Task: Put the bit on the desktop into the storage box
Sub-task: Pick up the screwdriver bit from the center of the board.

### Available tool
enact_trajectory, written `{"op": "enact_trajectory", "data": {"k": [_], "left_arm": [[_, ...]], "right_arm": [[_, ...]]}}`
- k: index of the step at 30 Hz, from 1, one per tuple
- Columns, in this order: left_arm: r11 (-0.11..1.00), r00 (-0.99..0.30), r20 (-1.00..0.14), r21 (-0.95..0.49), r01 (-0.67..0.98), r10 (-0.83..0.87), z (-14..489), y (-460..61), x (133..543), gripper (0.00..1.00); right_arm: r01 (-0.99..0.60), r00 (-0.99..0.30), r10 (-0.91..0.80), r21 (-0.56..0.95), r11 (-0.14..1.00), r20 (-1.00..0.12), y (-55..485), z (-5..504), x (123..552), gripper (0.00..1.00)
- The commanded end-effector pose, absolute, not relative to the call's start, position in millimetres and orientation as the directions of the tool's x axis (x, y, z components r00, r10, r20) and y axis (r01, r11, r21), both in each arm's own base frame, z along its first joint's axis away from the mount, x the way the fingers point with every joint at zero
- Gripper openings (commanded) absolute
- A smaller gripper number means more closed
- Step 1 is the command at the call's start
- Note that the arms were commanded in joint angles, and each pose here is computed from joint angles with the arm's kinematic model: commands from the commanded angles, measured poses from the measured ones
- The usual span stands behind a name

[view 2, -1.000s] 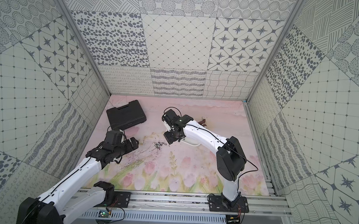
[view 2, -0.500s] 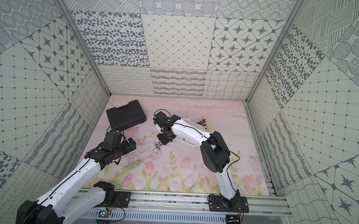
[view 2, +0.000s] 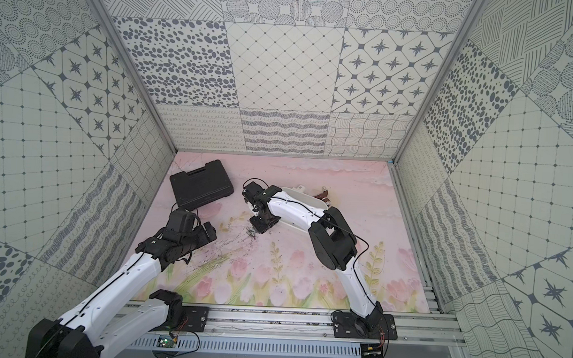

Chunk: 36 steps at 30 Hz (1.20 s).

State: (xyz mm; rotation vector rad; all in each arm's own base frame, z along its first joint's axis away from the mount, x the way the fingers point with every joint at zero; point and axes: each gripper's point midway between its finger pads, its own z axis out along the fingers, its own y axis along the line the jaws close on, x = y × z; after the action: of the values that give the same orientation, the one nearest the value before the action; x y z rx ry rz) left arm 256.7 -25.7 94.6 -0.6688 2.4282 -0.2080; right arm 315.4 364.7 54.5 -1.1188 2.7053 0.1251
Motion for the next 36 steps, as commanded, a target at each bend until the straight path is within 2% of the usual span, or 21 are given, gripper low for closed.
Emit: {"op": "enact_trajectory", "data": {"k": [1, 19, 30, 36], "left_arm": [[0.872, -0.703, -0.517, -0.259, -0.416, -0.489, 93, -21, 255, 0.99], [0.866, -0.706, -0.503, -0.265, -0.423, -0.499, 89, -23, 256, 0.99], [0.864, -0.704, -0.501, -0.267, -0.428, -0.504, 88, -23, 258, 0.99], [0.862, -0.706, -0.494, -0.273, -0.427, -0.507, 87, -24, 259, 0.99]], "right_arm": [[-0.709, -0.682, -0.693, -0.024, 0.705, -0.234, 370, 51, 321, 0.36], [-0.713, -0.686, -0.703, -0.021, 0.701, -0.188, 375, 22, 323, 0.31], [-0.712, -0.688, -0.704, -0.026, 0.702, -0.174, 370, 22, 320, 0.17], [-0.709, -0.687, -0.701, -0.034, 0.704, -0.192, 369, 31, 321, 0.12]]}}
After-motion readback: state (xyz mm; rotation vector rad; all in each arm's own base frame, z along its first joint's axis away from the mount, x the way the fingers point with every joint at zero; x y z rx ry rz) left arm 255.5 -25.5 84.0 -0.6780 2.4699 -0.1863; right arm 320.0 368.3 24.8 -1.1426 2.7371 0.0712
